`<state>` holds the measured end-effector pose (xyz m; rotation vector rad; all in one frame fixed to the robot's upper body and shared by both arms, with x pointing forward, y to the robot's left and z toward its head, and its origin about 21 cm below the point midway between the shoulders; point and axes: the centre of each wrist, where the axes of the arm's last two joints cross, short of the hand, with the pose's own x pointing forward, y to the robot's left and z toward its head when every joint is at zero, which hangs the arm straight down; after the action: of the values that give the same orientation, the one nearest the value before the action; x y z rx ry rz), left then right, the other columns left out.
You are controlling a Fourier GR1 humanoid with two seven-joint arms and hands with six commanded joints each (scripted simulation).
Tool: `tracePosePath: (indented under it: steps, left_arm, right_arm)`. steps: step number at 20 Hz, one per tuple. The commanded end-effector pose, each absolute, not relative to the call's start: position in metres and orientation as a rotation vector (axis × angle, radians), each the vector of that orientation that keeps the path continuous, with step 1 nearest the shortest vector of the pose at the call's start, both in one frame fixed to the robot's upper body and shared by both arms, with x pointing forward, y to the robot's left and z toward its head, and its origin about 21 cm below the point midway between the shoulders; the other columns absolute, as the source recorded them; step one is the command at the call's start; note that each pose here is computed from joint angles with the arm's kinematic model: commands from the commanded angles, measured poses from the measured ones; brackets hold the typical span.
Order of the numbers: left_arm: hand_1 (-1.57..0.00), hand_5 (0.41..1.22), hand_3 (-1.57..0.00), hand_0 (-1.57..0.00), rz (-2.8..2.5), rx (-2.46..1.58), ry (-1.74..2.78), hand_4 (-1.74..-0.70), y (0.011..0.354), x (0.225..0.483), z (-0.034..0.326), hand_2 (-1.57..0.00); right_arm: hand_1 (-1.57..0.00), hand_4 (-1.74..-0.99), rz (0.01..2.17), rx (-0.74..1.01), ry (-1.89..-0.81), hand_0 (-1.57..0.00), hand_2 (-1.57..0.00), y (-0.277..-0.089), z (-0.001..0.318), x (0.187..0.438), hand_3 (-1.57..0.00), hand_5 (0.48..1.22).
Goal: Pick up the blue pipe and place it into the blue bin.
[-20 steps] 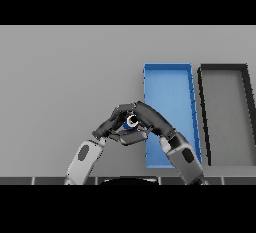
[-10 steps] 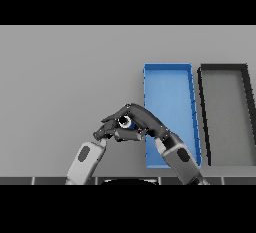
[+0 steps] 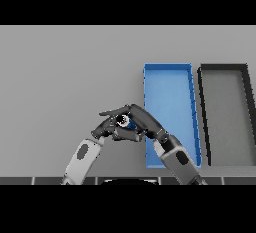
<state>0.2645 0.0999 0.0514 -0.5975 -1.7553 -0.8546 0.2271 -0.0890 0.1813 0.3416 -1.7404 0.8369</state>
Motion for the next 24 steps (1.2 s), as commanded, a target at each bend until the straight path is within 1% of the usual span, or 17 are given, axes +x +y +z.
tracePosePath:
  steps: [1,3,6,8,9,10,11,13,14,15,16,17,18,19,21,23,24]
  left_arm:
    - [-0.55,1.221,-0.48,-0.6,-0.881,-0.582,-1.731,-1.21,0.102,0.265,0.05,-0.53]
    - [-0.35,1.029,-0.3,-0.38,-0.904,-0.532,-1.694,-1.08,0.101,0.264,0.053,-0.34]
    - [-0.18,0.77,-0.16,-0.2,-0.881,-0.497,-1.637,-1.0,0.103,0.262,0.054,-0.17]
    - [-0.11,0.647,-0.1,-0.12,-0.863,-0.499,-1.599,-0.97,0.107,0.262,0.05,-0.11]
    - [-0.09,0.603,-0.08,-0.1,-0.849,-0.507,-1.588,-0.97,0.105,0.26,0.05,-0.09]
    - [-0.07,0.567,-0.06,-0.08,-0.848,-0.492,-1.6,-0.97,0.106,0.26,0.047,-0.07]
    - [-0.06,0.538,-0.05,-0.06,-0.853,-0.468,-1.589,-0.96,0.106,0.262,0.047,-0.06]
    - [-0.04,0.495,-0.03,-0.04,-0.849,-0.465,-1.602,-0.94,0.105,0.261,0.049,-0.04]
    - [-0.03,0.484,-0.03,-0.03,-0.855,-0.459,-1.589,-0.93,0.108,0.261,0.048,-0.03]
    - [-0.02,0.482,-0.02,-0.03,-0.86,-0.455,-1.57,-0.92,0.106,0.26,0.045,-0.02]
    - [-0.02,0.474,-0.02,-0.02,-0.861,-0.45,-1.572,-0.92,0.106,0.261,0.045,-0.02]
    - [-0.01,0.47,-0.01,-0.02,-0.86,-0.45,-1.572,-0.91,0.106,0.261,0.044,-0.01]
    - [-0.01,0.464,-0.01,-0.01,-0.866,-0.448,-1.565,-0.91,0.106,0.261,0.043,-0.01]
    - [-0.01,0.456,-0.01,-0.01,-0.866,-0.443,-1.571,-0.91,0.106,0.262,0.045,-0.01]
    - [-0.01,0.445,0.0,-0.01,-0.873,-0.452,-1.562,-0.91,0.106,0.261,0.043,-0.01]
    - [0.0,0.437,0.0,0.0,-0.87,-0.458,-1.56,-0.91,0.106,0.26,0.045,0.0]
    - [0.0,0.435,0.0,0.0,-0.869,-0.45,-1.548,-0.91,0.106,0.26,0.043,0.0]
  right_arm:
    - [-1.56,-1.738,0.836,0.333,-1.735,-1.56,-1.56,-0.087,0.18,0.227,-1.56,1.211]
    - [-1.57,-1.739,0.832,0.322,-1.744,-1.57,-1.57,-0.088,0.181,0.228,-1.56,1.214]
    - [-1.57,-1.74,0.832,0.327,-1.774,-1.57,-1.57,-0.084,0.18,0.226,-1.57,1.218]
    - [-1.57,-1.74,0.828,0.329,-1.789,-1.57,-1.57,-0.081,0.18,0.225,-1.57,1.219]
    - [-1.57,-1.74,0.817,0.343,-1.79,-1.57,-1.57,-0.08,0.18,0.223,-1.57,1.219]
    - [-1.57,-1.741,0.799,0.343,-1.782,-1.57,-1.57,-0.084,0.179,0.228,-1.57,1.22]
    - [-1.57,-1.741,0.797,0.364,-1.778,-1.57,-1.57,-0.084,0.18,0.227,-1.57,1.22]
    - [-1.57,-1.741,0.76,0.418,-1.804,-1.57,-1.57,-0.087,0.183,0.228,-1.57,1.22]
    - [-1.57,-1.741,0.727,0.45,-1.788,-1.57,-1.57,-0.089,0.187,0.229,-1.57,1.22]
    - [-1.57,-1.741,0.716,0.475,-1.794,-1.57,-1.57,-0.086,0.193,0.231,-1.57,1.221]
    - [-1.57,-1.741,0.685,0.503,-1.792,-1.57,-1.57,-0.089,0.198,0.227,-1.57,1.221]
    - [-1.57,-1.741,0.654,0.532,-1.793,-1.57,-1.57,-0.089,0.207,0.227,-1.57,1.221]
    - [-1.57,-1.741,0.642,0.533,-1.8,-1.57,-1.57,-0.094,0.214,0.229,-1.57,1.221]
    - [-1.57,-1.741,0.629,0.544,-1.795,-1.57,-1.57,-0.096,0.22,0.237,-1.57,1.221]
    - [-1.57,-1.741,0.628,0.57,-1.829,-1.57,-1.57,-0.105,0.244,0.246,-1.57,1.221]
    - [-1.57,-1.741,0.62,0.602,-1.909,-1.57,-1.57,-0.112,0.277,0.251,-1.57,1.221]
    - [-1.57,-1.741,0.585,0.559,-1.955,-1.57,-1.57,-0.12,0.292,0.254,-1.57,1.221]
